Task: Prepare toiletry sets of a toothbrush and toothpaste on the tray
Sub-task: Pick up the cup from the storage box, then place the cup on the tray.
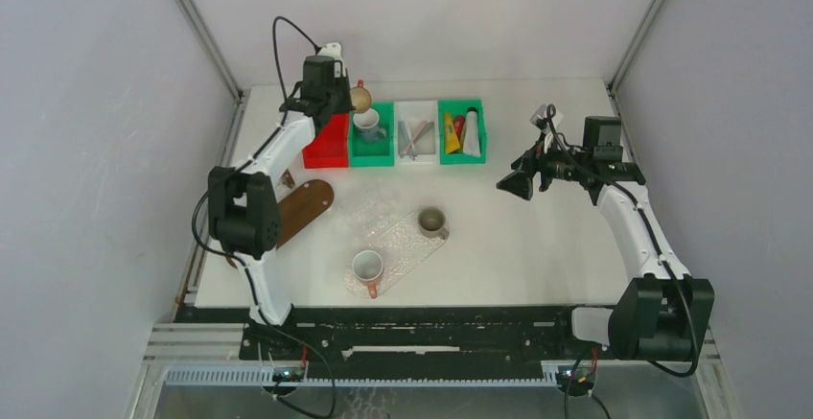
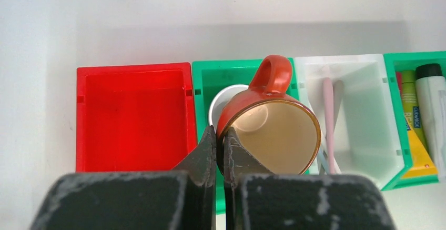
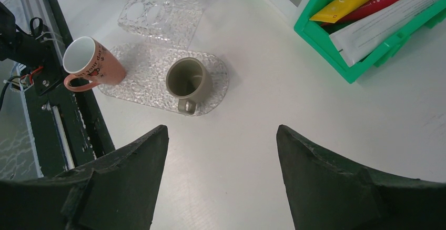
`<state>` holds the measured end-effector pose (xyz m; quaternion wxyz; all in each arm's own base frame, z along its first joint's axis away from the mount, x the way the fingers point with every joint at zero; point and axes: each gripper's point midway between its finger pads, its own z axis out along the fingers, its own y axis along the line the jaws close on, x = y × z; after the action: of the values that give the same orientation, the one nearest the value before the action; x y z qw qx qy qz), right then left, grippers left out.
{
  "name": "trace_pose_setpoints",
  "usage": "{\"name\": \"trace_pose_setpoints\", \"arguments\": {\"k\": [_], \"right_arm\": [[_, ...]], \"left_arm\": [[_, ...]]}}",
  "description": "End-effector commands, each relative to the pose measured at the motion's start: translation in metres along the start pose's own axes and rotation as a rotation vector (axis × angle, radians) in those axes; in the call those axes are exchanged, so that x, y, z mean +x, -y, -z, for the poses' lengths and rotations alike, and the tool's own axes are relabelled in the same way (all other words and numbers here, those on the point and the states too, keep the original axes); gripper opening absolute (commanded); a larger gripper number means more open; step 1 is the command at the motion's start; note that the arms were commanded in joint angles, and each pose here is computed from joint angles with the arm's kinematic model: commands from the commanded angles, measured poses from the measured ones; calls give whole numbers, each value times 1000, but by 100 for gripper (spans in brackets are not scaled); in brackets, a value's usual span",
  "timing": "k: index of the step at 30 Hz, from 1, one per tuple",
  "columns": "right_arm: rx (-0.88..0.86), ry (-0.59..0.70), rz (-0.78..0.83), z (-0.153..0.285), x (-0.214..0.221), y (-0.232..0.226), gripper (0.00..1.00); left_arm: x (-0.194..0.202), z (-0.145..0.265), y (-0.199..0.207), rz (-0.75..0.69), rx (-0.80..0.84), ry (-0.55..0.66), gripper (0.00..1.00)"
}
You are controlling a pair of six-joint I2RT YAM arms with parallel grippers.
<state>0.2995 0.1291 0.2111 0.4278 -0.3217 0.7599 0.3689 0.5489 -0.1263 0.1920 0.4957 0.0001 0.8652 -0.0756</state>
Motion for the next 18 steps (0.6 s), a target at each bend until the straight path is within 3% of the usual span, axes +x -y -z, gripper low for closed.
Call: {"name": "trace_pose_setpoints", "arguments": {"k": [1,11,18], "right_arm": [[-1,14,45,-2,-4,1,83],[-2,12,45,-3,-2,1,83],[-7,10,53,-4,-2,-1,83]], "left_arm": [[-61,44,7,53,31,210,0],[-74,113,-29,214,-128,386,0],[-59,133,-30,303,-131,344,0]]}}
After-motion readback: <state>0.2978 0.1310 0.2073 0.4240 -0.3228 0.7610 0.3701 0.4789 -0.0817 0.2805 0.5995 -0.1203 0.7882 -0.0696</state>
